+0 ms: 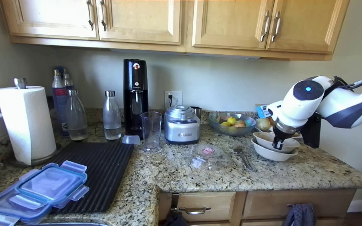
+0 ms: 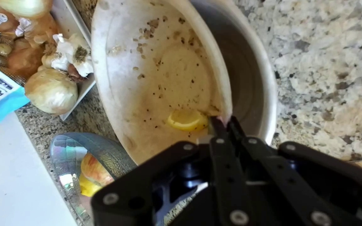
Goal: Put the bowl on the right on top of the bowl on the left, place the silver forks in the topmost bowl
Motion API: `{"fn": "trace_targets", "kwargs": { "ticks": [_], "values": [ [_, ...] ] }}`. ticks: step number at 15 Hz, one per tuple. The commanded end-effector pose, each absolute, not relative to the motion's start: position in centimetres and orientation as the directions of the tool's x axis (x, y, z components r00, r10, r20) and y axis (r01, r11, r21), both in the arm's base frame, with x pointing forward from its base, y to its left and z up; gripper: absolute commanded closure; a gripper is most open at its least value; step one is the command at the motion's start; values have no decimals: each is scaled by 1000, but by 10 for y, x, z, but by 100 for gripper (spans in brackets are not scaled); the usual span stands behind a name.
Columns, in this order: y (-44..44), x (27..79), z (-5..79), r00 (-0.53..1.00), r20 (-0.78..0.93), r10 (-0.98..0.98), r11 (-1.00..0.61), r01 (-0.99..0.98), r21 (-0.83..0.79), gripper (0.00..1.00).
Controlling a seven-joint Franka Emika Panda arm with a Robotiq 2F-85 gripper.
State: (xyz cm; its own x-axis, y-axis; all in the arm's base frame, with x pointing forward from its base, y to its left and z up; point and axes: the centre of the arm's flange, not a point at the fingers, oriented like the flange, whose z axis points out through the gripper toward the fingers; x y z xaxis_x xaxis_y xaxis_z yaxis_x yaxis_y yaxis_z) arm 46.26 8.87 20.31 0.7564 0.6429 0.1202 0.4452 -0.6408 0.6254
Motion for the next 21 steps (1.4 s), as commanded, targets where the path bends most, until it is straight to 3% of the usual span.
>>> {"fn": "trace_targets", "kwargs": {
  "ticks": [1, 21],
  "values": [
    [92, 466, 194, 756, 132, 641, -641, 433, 634, 95],
    [93, 444, 196, 772, 59, 633, -589, 430, 685, 94]
  ]
}}
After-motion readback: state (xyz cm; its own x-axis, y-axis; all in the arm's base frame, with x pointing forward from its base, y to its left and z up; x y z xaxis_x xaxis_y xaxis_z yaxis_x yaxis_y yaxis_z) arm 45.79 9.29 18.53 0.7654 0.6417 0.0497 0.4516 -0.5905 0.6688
